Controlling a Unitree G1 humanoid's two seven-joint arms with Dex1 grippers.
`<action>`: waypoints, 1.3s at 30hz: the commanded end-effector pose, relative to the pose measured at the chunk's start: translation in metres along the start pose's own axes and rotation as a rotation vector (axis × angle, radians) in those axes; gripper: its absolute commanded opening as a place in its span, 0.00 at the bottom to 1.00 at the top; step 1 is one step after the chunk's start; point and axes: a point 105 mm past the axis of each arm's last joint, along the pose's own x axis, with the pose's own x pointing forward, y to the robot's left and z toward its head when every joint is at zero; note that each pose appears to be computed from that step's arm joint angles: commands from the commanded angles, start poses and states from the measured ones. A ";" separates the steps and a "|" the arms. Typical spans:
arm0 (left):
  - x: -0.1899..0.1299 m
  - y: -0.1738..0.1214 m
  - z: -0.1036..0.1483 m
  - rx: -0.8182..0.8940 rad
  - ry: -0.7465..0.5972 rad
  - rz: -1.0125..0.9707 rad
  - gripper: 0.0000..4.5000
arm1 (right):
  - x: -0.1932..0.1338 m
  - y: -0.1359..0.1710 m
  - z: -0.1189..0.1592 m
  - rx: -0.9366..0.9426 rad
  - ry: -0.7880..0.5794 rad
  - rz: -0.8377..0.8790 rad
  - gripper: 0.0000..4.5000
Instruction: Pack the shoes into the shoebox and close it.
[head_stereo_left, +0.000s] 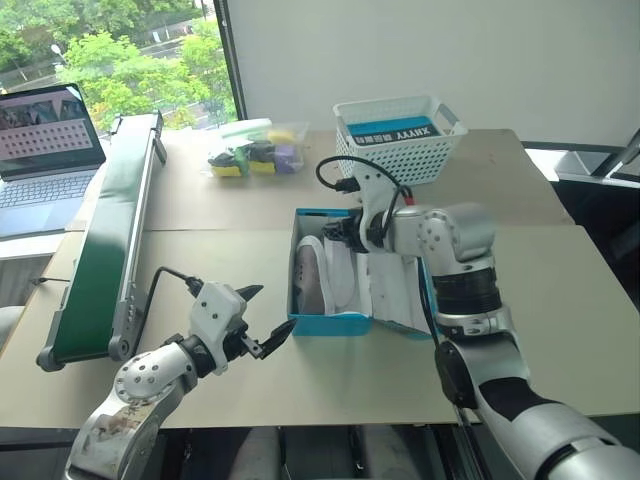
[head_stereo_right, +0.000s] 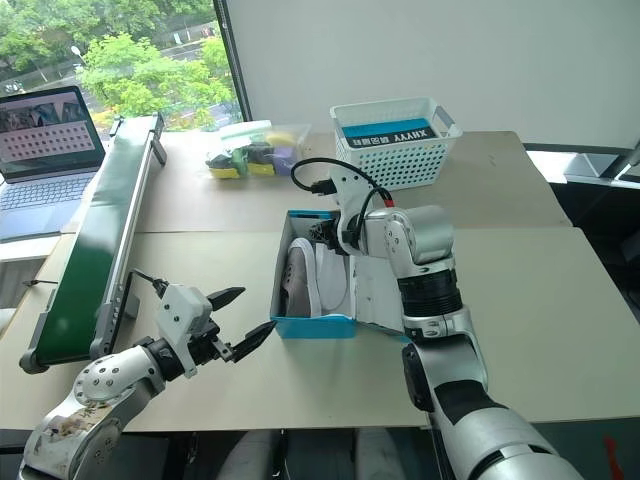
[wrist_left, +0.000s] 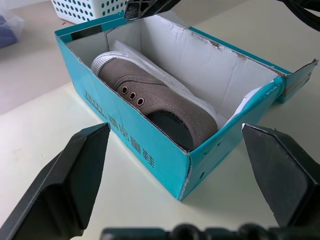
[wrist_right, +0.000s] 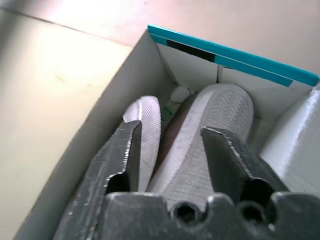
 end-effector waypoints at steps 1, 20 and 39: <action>-0.001 0.000 0.007 0.021 -0.025 -0.006 1.00 | -0.007 0.014 0.011 -0.055 -0.065 0.056 0.19; 0.001 0.004 0.003 -0.007 -0.022 -0.029 1.00 | -0.144 0.044 0.003 -0.124 -0.122 0.768 0.01; -0.001 0.020 0.004 0.050 0.000 -0.188 1.00 | -0.116 -0.059 -0.218 0.329 0.083 0.029 0.01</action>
